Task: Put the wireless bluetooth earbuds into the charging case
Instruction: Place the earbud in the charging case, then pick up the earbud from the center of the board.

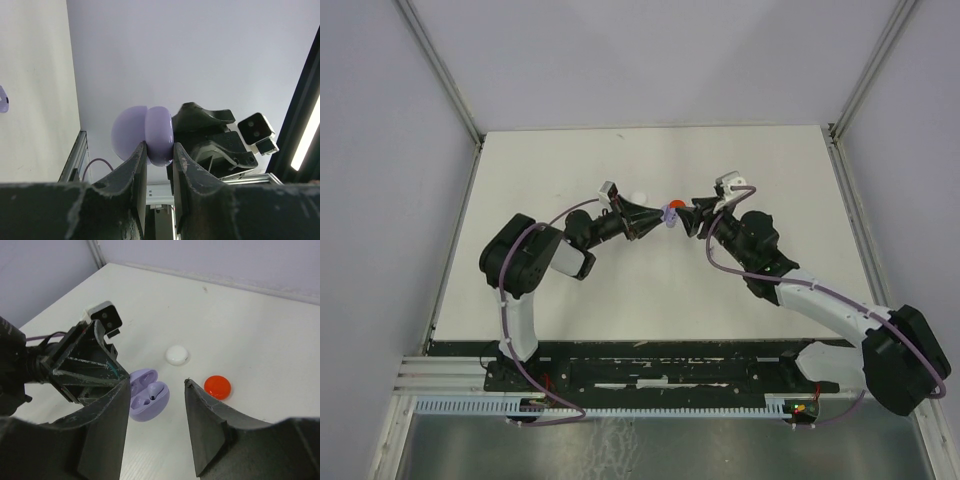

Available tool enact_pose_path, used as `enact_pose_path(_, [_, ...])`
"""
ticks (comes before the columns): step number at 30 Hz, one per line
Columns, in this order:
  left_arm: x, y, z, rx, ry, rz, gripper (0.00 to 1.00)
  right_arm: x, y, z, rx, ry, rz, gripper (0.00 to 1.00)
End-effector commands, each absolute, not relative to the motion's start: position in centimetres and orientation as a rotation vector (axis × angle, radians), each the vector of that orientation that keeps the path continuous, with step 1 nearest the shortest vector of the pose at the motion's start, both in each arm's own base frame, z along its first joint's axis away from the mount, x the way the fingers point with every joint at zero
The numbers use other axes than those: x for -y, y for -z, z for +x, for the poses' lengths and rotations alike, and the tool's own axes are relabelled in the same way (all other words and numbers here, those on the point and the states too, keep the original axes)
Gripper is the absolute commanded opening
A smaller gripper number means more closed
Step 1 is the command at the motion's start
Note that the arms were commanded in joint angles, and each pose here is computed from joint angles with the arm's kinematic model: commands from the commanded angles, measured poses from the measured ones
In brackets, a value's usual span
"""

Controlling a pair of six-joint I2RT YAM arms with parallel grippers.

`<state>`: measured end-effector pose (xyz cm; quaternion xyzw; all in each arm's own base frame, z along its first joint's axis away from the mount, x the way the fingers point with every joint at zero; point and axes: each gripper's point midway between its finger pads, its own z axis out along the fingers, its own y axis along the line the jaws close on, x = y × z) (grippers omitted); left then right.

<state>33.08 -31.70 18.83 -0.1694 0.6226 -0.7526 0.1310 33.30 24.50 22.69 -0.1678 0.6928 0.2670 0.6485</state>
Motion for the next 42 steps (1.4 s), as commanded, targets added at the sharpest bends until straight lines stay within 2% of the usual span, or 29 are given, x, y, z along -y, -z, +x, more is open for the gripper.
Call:
enact_pose_path(1, [31.7, -20.3, 33.4, -1.722, 2.204, -0.434, 0.03, -21.0, -26.2, 34.2, -1.548, -0.503, -0.206, 0.56])
enact_pose_path(5, [31.0, -20.1, 33.5, -1.716, 2.192, -0.439, 0.03, -16.8, -23.6, 35.4, -1.762, -0.256, -0.073, 0.59])
enact_pose_path(8, [29.9, -19.8, 33.8, -1.711, 2.162, -0.455, 0.03, -14.4, -19.0, 35.3, -2.005, -0.072, -0.068, 0.61])
enact_pose_path(19, [27.4, -19.1, 33.5, -1.726, 2.083, -0.477, 0.03, -14.8, -9.5, 34.4, -2.384, 0.054, -0.225, 0.65])
enact_pose_path(27, [26.9, -18.7, 33.2, -1.727, 2.089, -0.487, 0.03, -13.5, -6.8, 34.4, -2.466, 0.202, -0.248, 0.66])
enact_pose_path(42, [26.6, -17.9, 33.3, -1.731, 2.092, -0.504, 0.03, -12.2, -4.3, 34.5, -2.512, 0.315, -0.233, 0.66])
